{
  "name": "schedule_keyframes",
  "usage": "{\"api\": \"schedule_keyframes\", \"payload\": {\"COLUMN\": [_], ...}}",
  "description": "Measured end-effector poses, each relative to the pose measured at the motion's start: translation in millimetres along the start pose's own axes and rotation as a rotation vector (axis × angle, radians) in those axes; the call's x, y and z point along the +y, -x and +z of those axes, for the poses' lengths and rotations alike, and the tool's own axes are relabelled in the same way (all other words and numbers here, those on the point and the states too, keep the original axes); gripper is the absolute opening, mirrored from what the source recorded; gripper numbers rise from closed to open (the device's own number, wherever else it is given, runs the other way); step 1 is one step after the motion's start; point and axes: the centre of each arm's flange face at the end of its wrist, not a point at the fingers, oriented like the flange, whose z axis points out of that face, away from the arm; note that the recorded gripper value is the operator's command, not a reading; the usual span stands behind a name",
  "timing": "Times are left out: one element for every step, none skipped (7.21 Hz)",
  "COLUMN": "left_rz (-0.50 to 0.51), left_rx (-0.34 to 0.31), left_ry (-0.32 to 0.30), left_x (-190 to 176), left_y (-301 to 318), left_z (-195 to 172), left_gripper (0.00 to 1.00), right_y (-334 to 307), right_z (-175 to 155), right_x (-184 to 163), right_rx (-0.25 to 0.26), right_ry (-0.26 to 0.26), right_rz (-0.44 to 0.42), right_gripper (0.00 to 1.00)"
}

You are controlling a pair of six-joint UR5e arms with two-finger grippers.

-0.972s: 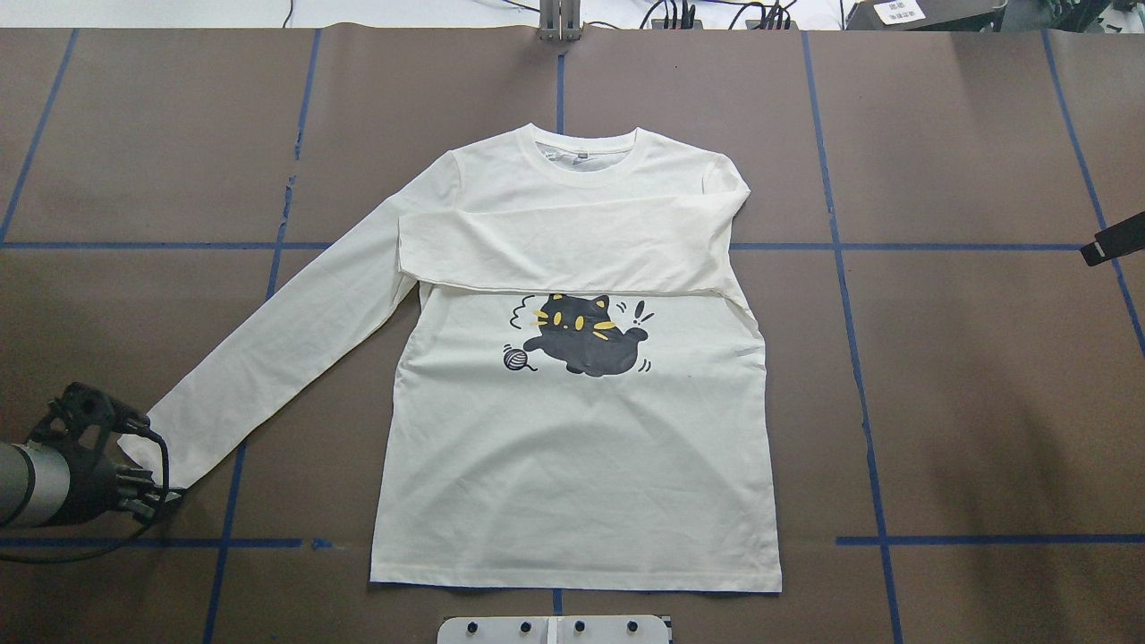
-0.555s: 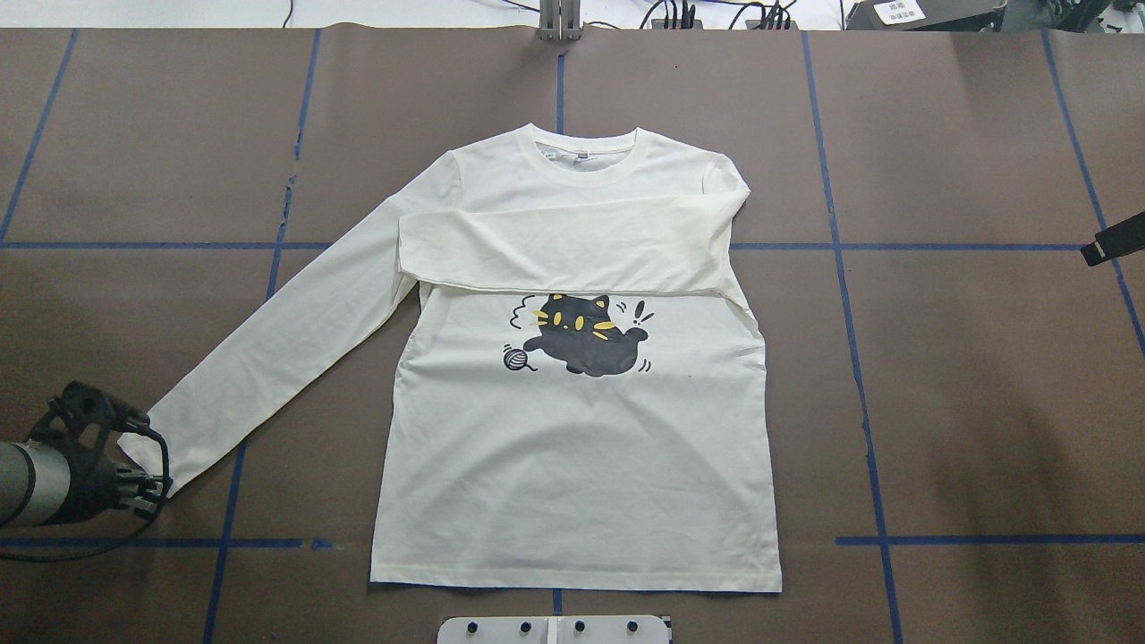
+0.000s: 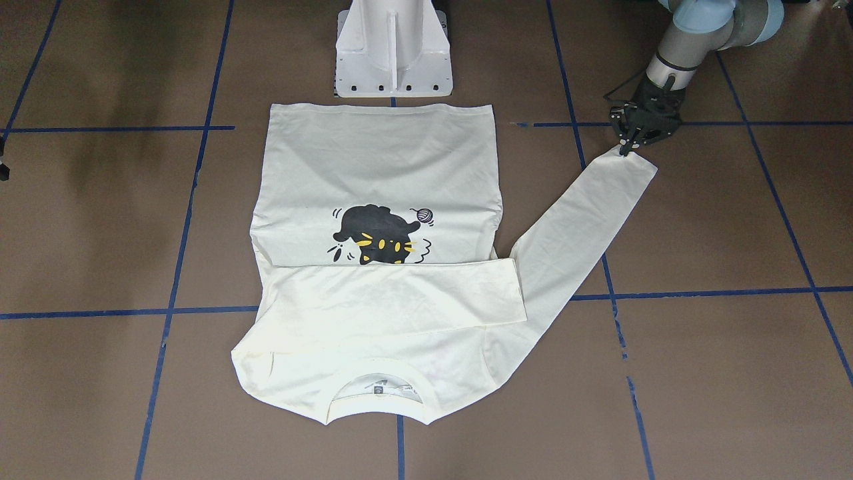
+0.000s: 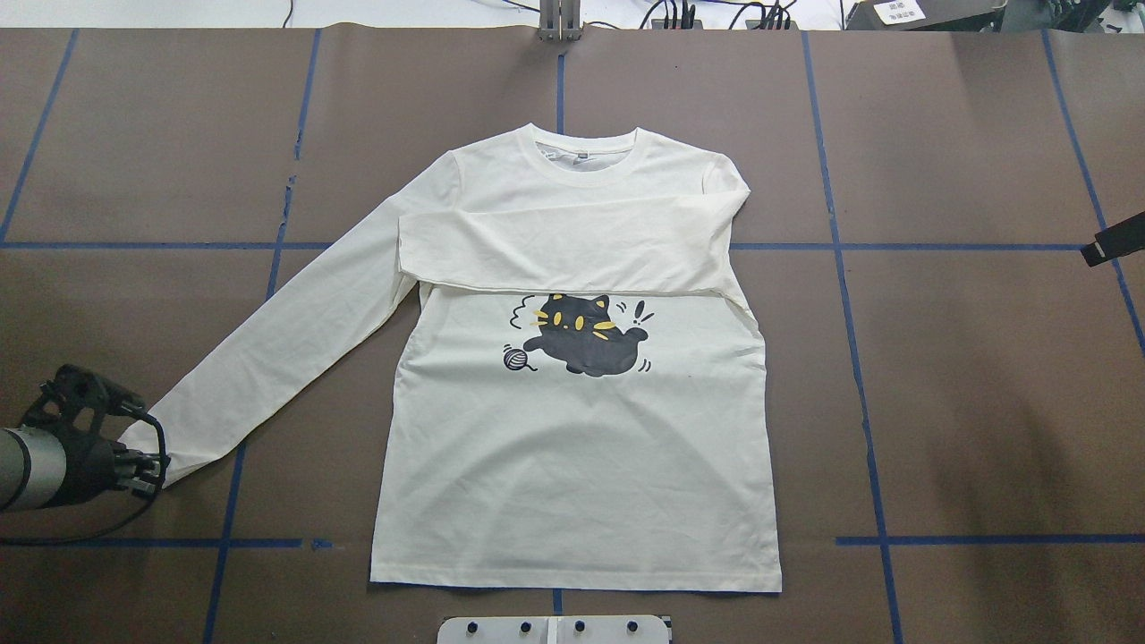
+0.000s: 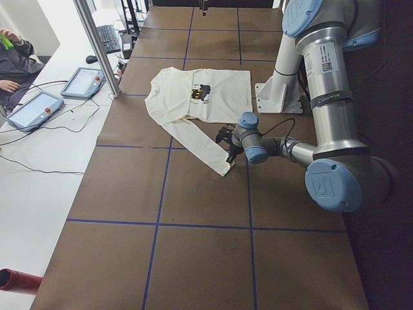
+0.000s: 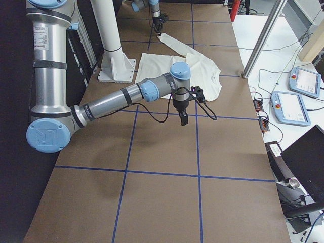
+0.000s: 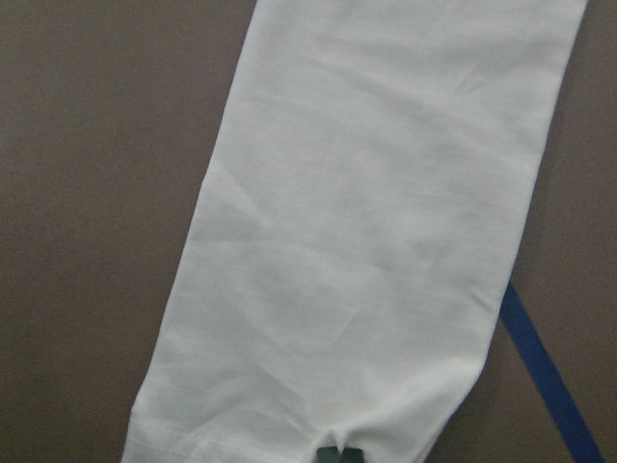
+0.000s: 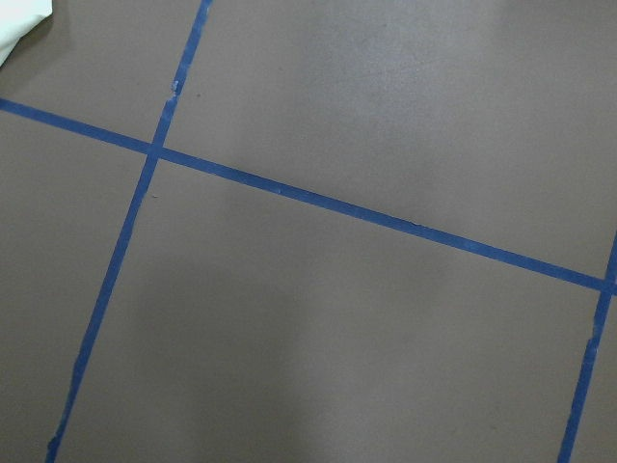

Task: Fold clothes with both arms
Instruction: 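Grasp the cuff of the other sleeve with the left gripper, then fold the held sleeve across the shirt body with the left gripper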

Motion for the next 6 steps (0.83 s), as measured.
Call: {"api": "schedule_keyframes", "payload": {"left_rz": [0.020,0.037,0.045,0.039,0.022,0.004], "left_rx": [-0.016,-0.043,-0.071,-0.093,-0.113,-0.136], "left_ry": [-0.030,-0.057,-0.077,-0.085,-0.080,-0.066], "left_x": [-20.7,-51.2,-90.4,-137.0,-189.6,-239.9], "left_y": [5.9,7.0,0.1,-15.7,-40.5,-72.3], "left_z": [-6.3,-11.3,-16.9,-25.7,-40.7,-61.5], "left_gripper": [0.00,0.00,0.00,0.00,0.00,0.00], "right_y": [0.0,0.0,0.1,0.0,-0.3,-0.4], "right_z": [0.0,0.0,-0.1,0.0,0.2,0.5], "right_x": [0.0,0.0,0.0,0.0,-0.1,-0.5], "right_rx": [0.000,0.000,0.000,0.000,0.001,0.002], "right_ry": [0.000,0.000,0.000,0.000,0.000,0.001], "right_rz": [0.000,0.001,0.000,0.001,0.001,0.002], "right_gripper": [1.00,1.00,1.00,1.00,1.00,1.00]}}
